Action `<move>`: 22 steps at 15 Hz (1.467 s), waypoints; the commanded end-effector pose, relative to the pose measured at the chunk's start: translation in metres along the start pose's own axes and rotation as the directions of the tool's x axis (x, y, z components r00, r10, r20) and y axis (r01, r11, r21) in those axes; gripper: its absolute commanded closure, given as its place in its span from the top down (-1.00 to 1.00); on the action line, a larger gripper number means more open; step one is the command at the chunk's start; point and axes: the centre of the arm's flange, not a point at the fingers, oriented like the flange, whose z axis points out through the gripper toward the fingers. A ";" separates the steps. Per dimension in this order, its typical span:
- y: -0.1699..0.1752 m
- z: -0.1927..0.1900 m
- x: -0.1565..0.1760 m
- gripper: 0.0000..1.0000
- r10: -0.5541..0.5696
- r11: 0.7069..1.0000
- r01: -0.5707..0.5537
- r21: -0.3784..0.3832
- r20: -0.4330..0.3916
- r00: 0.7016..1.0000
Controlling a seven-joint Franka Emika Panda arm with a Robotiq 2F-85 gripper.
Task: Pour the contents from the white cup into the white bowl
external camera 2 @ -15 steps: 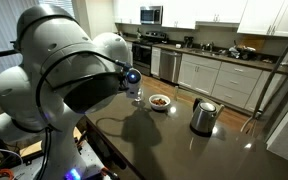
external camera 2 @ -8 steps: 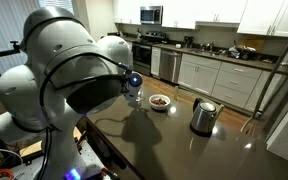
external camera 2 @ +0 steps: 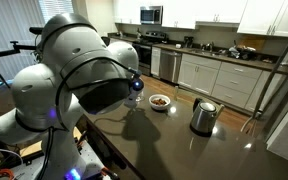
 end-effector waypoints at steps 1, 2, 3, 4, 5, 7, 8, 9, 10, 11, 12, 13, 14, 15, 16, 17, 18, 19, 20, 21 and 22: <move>-0.009 0.009 0.001 -0.92 0.039 0.999 -0.038 -0.021 0.048 0.998; -0.010 0.008 0.000 -0.92 0.041 0.999 -0.040 -0.022 0.049 0.998; -0.001 0.005 0.004 -0.68 0.021 1.000 -0.021 -0.019 0.022 1.000; -0.002 0.005 0.005 -0.68 0.025 1.000 -0.025 -0.019 0.026 0.999; -0.003 0.005 0.005 -0.68 0.027 0.999 -0.027 -0.017 0.028 0.999; -0.003 0.005 0.006 -0.68 0.029 0.999 -0.028 -0.017 0.028 0.999; -0.003 0.005 0.006 -0.68 0.029 0.999 -0.028 -0.017 0.028 0.999; -0.003 0.005 0.006 -0.92 0.029 0.999 -0.029 -0.017 0.028 0.999; -0.001 0.007 0.006 -0.92 0.035 0.999 -0.034 -0.029 0.051 0.998; 0.000 0.008 0.007 -0.92 0.041 0.999 -0.039 -0.035 0.062 0.997; 0.001 0.010 0.009 -0.92 0.048 0.998 -0.044 -0.045 0.078 0.996; 0.002 0.012 0.010 -0.92 0.055 0.997 -0.050 -0.054 0.094 0.994; 0.003 0.014 0.011 -0.92 0.064 0.996 -0.056 -0.067 0.116 0.991; 0.004 0.016 0.013 -0.92 0.072 0.995 -0.062 -0.080 0.134 0.988; 0.006 0.017 0.014 -0.92 0.081 0.994 -0.068 -0.091 0.153 0.985; 0.007 0.019 0.015 -0.92 0.086 0.992 -0.069 -0.102 0.176 0.981; 0.009 0.020 0.016 -0.92 0.090 0.992 -0.070 -0.108 0.190 0.978; 0.010 0.022 0.016 -0.92 0.093 0.991 -0.070 -0.116 0.211 0.973; 0.011 0.024 0.016 -0.92 0.094 0.990 -0.068 -0.122 0.223 0.970; 0.012 0.027 0.017 -0.92 0.093 0.990 -0.067 -0.123 0.222 0.971; 0.013 0.028 0.017 -0.92 0.093 0.990 -0.066 -0.123 0.226 0.970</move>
